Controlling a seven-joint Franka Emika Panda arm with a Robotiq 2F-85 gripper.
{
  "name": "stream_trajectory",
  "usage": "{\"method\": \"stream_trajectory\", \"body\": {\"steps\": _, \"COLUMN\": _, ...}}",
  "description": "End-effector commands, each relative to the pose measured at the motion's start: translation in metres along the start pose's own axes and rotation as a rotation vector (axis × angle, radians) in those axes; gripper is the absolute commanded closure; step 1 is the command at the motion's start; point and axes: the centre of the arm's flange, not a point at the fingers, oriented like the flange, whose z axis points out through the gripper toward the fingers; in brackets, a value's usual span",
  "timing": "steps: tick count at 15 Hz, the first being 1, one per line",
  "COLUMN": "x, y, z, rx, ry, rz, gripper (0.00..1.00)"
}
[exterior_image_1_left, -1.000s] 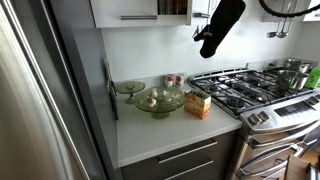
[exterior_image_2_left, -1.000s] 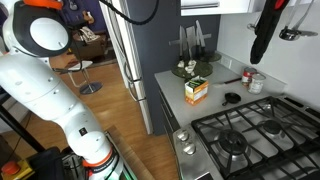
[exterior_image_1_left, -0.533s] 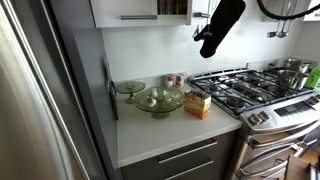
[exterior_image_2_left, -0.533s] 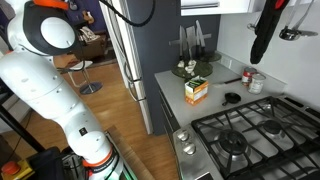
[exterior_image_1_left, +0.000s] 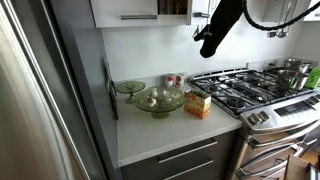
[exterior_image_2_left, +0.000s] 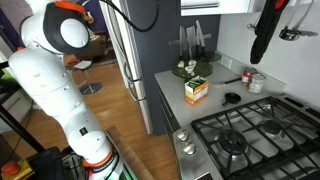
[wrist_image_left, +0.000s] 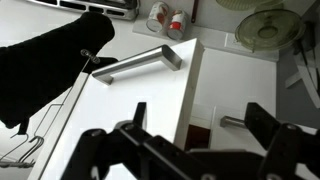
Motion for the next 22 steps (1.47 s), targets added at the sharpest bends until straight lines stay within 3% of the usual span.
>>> {"method": "stream_trajectory", "body": {"steps": 1, "x": 0.011, "y": -0.007, "z": 0.002, "rx": -0.080, "ry": 0.010, "rz": 0.036, "gripper": 0.00}}
{"method": "stream_trajectory", "body": {"steps": 6, "x": 0.014, "y": -0.009, "z": 0.014, "rx": -0.157, "ry": 0.010, "rz": 0.060, "gripper": 0.00}}
{"method": "stream_trajectory", "body": {"steps": 14, "x": 0.023, "y": -0.013, "z": 0.034, "rx": -0.198, "ry": 0.039, "rz": 0.100, "gripper": 0.00}}
{"method": "stream_trajectory", "body": {"steps": 22, "x": 0.021, "y": 0.009, "z": 0.043, "rx": -0.256, "ry": 0.017, "rz": 0.135, "gripper": 0.00}}
